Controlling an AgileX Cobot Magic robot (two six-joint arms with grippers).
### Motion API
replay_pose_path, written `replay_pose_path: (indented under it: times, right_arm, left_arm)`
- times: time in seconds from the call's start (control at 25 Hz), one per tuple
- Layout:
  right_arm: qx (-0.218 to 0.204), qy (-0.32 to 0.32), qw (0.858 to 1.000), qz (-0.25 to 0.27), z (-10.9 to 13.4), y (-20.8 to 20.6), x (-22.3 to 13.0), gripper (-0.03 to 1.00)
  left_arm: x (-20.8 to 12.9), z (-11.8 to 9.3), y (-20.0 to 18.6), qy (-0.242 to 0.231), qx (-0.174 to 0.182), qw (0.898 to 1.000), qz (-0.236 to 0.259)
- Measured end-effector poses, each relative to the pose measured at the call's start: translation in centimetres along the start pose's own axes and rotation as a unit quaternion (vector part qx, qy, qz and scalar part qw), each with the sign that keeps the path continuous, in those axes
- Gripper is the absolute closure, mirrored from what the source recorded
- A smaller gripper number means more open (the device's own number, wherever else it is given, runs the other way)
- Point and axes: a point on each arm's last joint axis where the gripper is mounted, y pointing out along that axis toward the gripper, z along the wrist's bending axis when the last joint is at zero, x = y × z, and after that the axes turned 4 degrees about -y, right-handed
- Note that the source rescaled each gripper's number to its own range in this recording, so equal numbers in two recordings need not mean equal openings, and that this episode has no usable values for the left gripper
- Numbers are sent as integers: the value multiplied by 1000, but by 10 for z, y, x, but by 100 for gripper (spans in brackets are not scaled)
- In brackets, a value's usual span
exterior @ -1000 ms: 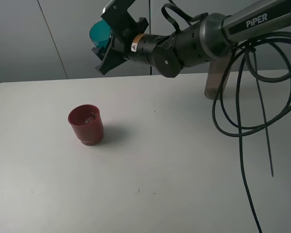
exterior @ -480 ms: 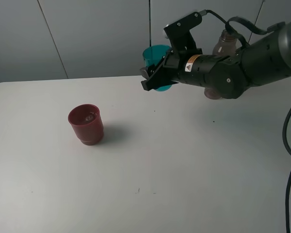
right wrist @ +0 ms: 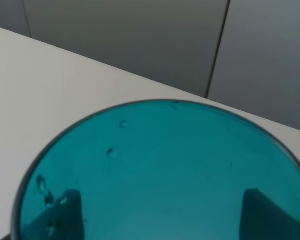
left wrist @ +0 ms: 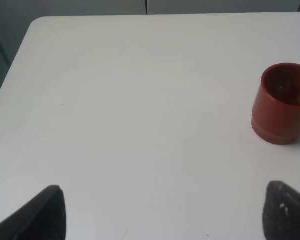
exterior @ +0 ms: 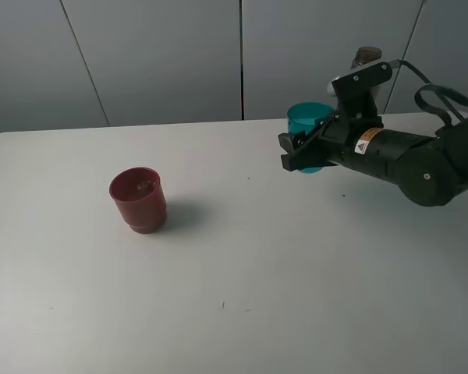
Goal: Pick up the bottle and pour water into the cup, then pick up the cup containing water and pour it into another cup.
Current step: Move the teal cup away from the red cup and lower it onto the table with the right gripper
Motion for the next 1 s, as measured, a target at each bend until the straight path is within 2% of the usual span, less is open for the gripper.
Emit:
replay_pose_path:
  times: [0.32, 0.64, 1.0]
  right_arm:
    - [-7, 15, 1000, 16, -4, 20, -34, 91]
    - [-12, 16, 1000, -23, -8, 56, -40, 91]
    - [-10, 18, 1000, -9, -6, 66, -53, 91]
  left_arm:
    - [0, 0, 0, 0, 0, 1000, 0]
    - [0, 0, 0, 0, 0, 1000, 0]
    - [0, 0, 0, 0, 0, 1000, 0]
